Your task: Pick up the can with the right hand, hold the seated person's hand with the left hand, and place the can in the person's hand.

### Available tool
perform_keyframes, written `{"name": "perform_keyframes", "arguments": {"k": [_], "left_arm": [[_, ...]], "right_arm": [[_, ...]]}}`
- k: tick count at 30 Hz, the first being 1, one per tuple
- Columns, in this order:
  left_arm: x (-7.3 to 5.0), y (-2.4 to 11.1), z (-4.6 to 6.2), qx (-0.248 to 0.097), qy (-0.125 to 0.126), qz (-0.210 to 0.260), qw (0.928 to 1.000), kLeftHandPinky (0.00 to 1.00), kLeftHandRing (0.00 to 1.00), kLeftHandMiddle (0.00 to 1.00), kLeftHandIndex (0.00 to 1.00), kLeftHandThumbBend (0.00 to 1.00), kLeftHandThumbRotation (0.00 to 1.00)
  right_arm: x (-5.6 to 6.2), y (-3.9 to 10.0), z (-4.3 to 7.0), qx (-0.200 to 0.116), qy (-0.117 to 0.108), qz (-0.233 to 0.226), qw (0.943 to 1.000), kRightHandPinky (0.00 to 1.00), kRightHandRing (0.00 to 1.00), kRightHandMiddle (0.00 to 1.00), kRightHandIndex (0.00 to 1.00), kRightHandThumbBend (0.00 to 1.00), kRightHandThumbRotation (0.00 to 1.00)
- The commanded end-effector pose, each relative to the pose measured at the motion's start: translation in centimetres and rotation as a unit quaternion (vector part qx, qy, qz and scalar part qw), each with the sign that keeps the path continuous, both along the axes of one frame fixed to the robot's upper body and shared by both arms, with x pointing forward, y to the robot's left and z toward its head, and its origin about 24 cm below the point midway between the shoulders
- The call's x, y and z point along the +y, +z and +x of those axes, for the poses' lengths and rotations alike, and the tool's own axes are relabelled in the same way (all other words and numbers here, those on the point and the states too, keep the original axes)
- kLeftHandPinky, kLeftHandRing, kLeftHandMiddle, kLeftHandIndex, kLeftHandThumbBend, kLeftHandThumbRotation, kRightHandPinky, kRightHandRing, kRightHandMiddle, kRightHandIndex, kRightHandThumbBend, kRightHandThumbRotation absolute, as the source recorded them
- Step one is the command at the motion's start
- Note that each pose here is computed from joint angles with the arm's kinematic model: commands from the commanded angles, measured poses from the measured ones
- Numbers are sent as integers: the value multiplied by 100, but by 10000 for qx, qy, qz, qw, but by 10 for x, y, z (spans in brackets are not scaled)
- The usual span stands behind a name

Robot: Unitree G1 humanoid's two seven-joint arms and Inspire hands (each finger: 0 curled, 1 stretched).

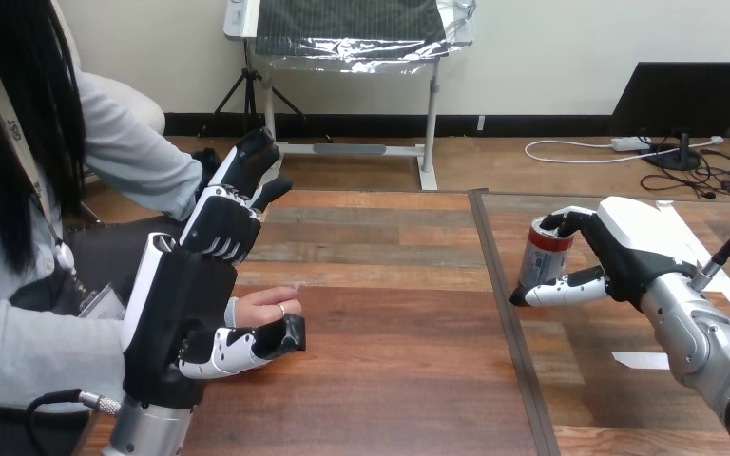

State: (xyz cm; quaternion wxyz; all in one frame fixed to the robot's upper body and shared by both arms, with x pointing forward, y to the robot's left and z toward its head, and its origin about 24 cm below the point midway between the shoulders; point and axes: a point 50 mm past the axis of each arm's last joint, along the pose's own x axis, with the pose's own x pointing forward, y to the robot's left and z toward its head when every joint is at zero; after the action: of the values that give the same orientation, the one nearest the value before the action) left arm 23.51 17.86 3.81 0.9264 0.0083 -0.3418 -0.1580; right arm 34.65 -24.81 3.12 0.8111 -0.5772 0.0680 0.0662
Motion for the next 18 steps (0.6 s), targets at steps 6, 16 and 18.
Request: {"name": "perform_keyframes", "arguments": {"k": [6,16,18], "left_arm": [[-4,15,15,-306,-49,-85,9995,89,96,97,93,100,51],[-3,16,15,-304,-56,-67,9995,89,97,98,94,100,50],[-3,16,15,-301,-72,-67,9995,89,97,98,94,100,50]], "right_arm": [[-1,19,8,-429,140,-118,9989,87,85,80,79,100,44],[0,21,8,-510,240,-132,9983,87,85,80,79,100,44],[-1,21,8,-528,218,-112,9983,87,85,80,79,100,44]]}}
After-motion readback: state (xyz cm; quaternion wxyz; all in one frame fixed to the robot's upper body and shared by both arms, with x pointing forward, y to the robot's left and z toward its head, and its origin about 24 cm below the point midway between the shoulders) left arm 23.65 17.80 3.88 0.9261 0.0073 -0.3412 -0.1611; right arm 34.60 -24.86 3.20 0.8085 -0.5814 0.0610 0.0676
